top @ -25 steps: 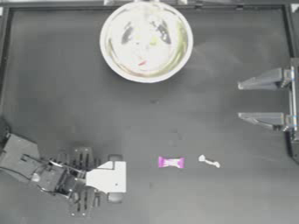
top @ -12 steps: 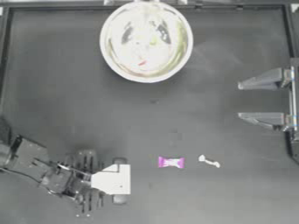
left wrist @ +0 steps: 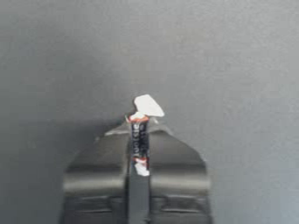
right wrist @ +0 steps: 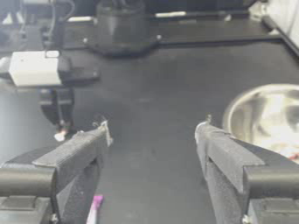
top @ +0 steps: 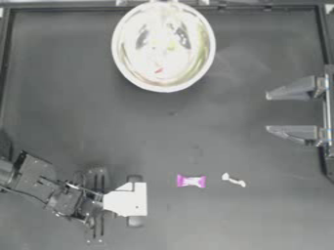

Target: Put candies in bowl

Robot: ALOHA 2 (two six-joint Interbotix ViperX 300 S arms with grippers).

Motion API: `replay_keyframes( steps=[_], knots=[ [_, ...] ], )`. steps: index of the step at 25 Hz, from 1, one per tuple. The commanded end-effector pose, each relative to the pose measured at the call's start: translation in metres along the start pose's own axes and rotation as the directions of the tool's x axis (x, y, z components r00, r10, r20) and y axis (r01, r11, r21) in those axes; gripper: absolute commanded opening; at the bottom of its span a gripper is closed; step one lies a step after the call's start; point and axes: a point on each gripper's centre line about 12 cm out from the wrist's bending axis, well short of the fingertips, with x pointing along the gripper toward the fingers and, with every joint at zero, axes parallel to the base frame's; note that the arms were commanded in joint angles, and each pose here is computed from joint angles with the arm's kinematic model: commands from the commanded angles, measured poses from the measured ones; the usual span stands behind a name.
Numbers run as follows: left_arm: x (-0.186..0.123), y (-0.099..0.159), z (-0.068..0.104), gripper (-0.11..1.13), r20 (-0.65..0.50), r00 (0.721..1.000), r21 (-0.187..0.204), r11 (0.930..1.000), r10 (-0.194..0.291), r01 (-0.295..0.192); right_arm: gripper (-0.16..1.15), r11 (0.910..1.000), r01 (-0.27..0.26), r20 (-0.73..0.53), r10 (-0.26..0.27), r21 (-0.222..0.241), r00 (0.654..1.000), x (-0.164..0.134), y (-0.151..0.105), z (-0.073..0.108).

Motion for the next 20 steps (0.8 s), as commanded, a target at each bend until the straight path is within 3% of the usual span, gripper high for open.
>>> replay_keyframes(
  steps=[1, 7, 12, 16, 18, 20],
  knots=[
    [-0.018, -0.004, 0.013, 0.16, 0.062, 0.998, 0.004, 0.9997, -0.023, 0.023, 0.92, 1.0, 0.002, 0.008, -0.002, 0.007, 1.0, 0.002, 0.0, 0.004],
    [-0.064, 0.004, 0.028, 0.17, 0.197, 0.979, 0.048, 0.9982, -0.043, 0.034, 0.92, 0.9999, 0.002, 0.008, -0.002, 0.017, 1.0, 0.001, 0.0, 0.003],
    [-0.119, 0.054, 0.039, 0.17, 0.377, 0.926, 0.027, 0.9992, 0.017, -0.03, 0.92, 0.9999, 0.004, 0.011, -0.004, 0.017, 1.0, 0.001, 0.0, 0.003],
    [-0.162, 0.112, 0.045, 0.17, 0.547, 0.829, -0.03, 0.992, 0.119, -0.122, 0.92, 0.9998, 0.007, 0.015, -0.008, 0.017, 1.0, 0.001, -0.001, 0.002],
    [-0.181, 0.137, 0.046, 0.17, 0.61, 0.774, -0.063, 0.9838, 0.171, -0.168, 0.92, 0.9998, 0.01, 0.019, -0.01, 0.017, 1.0, 0.001, -0.001, 0.002],
    [-0.195, 0.163, 0.047, 0.17, 0.645, 0.728, -0.103, 0.9705, 0.232, -0.218, 0.92, 0.9998, 0.012, 0.026, -0.012, 0.016, 1.0, 0.002, -0.001, 0.003]
  ],
)
